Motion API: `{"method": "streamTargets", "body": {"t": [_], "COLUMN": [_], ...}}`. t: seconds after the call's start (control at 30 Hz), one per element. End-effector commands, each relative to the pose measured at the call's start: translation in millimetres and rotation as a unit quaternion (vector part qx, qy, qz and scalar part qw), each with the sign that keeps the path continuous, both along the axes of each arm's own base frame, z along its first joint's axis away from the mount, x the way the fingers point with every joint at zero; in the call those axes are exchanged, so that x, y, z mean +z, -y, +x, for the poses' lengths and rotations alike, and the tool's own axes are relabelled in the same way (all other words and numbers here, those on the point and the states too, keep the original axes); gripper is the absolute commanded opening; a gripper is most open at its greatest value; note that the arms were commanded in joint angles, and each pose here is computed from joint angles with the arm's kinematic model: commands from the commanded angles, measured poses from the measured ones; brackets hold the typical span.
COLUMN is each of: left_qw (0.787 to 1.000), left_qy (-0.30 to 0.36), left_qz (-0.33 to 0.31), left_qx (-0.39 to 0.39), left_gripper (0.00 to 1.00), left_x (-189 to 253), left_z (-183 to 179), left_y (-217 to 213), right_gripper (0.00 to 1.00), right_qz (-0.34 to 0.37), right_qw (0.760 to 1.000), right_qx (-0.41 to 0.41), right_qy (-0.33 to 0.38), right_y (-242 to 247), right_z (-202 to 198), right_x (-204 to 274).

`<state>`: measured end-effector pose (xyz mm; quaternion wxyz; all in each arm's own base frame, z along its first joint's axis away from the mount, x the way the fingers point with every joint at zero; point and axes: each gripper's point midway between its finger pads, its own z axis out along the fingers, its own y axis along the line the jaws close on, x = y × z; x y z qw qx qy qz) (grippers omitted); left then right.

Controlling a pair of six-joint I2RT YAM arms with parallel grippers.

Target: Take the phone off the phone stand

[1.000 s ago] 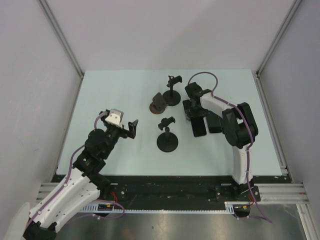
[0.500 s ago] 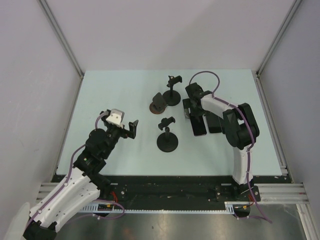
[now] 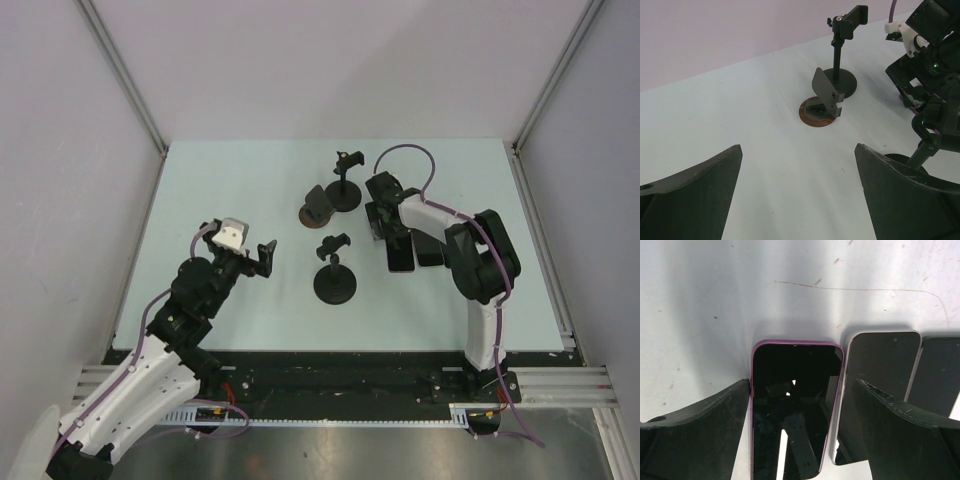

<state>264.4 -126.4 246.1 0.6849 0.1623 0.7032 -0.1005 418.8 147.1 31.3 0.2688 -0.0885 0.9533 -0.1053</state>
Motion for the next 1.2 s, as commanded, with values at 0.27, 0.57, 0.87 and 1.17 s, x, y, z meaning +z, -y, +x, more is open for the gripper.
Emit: {"method": "streamTargets", "body": {"t": [0.27, 0.57, 0.87, 1.17], "left_qw": [1.0, 1.0, 1.0, 1.0], "left_qy": [0.02, 0.017, 0.009, 0.0], "left_qz": [0.013, 0.013, 0.015, 0.016], "left_qx": [-0.003, -0.005, -0.01, -0.011], "left_gripper": [1.0, 1.0, 1.0, 1.0], "left_x": [6, 4, 1, -4], "left_z": [0, 0, 2, 4], "left_y": [-3, -1, 2, 4], "right_gripper": [0.87, 0.87, 0.82, 0.76], "right_qz": [-0.035, 0.067, 0.179, 0.246], "right_qw": [0.998, 0.99, 0.942, 0.885], "right_qx": [0.047, 0.115, 0.266, 0.378], "right_qy": [0.002, 0.04, 0.101, 0.113], "right_y": [20, -25, -62, -95], "right_z": [-9, -24, -66, -122], "right_x": [19, 70, 167, 216]}}
